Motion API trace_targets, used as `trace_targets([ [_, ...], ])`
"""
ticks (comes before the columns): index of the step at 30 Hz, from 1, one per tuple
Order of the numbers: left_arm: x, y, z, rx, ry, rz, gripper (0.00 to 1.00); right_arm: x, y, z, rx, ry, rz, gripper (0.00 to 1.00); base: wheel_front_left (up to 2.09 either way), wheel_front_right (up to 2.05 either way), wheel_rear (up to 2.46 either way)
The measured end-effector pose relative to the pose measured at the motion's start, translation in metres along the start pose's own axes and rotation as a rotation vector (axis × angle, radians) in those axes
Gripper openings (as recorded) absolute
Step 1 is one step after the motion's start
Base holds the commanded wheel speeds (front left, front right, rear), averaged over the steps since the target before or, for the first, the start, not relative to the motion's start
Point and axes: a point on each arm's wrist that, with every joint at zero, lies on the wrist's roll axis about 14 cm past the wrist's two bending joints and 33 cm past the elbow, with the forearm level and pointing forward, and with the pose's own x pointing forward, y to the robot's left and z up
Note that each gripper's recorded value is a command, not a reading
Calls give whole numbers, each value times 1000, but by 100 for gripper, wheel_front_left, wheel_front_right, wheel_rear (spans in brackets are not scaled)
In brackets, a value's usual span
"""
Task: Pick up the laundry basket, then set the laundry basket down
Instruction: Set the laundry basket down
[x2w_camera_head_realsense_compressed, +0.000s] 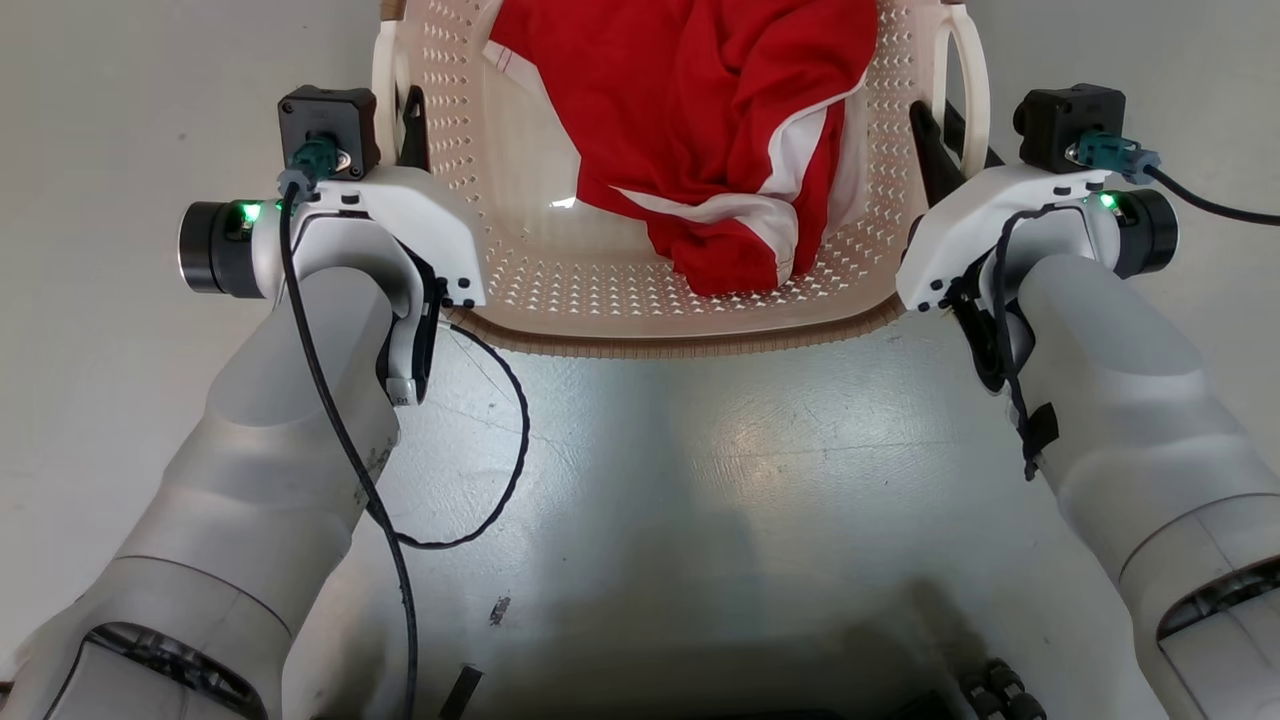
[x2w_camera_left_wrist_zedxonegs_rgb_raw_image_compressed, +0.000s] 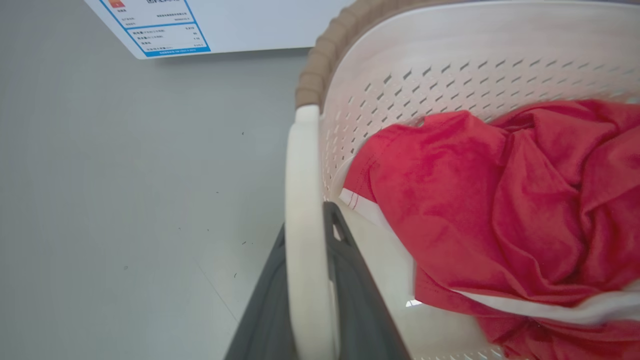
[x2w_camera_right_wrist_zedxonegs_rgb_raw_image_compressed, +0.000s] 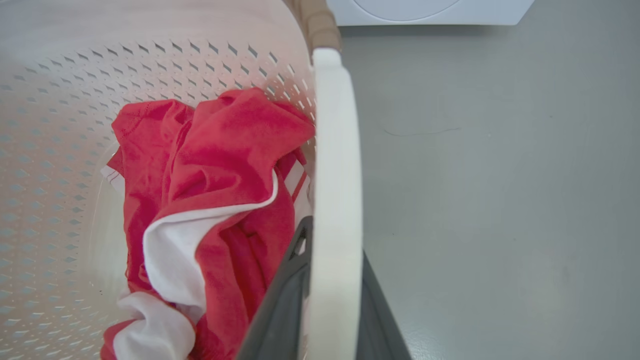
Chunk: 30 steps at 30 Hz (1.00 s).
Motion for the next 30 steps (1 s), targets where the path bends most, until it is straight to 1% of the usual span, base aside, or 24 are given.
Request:
trace_targets([
  [11,1,-2,-5,25,2,-10,0,1,-2,-10,5,13,-3,0,0,0,0],
  [23,-2,-4,-17,25,26,-16,0,-3,-4,-22,11,36,-9,0,0,0,0],
  [24,-2,-4,-17,21,27,-16,0,-3,-5,-21,18,34,-14,29,0,0,0],
  [25,-1,-5,-17,19,27,-16,20,-3,-7,-21,20,33,-18,93,0,0,0],
  [26,-1,-5,-18,21,28,-16,98,-3,-8,-21,19,33,-21,100,0,0,0],
  [27,-2,-5,-19,23,37,-10,100,-3,-8,-21,14,34,-22,100,0,0,0],
  [30,-3,-6,-19,20,44,-6,100,-3,-8,-19,7,29,-22,100,0,0,0],
])
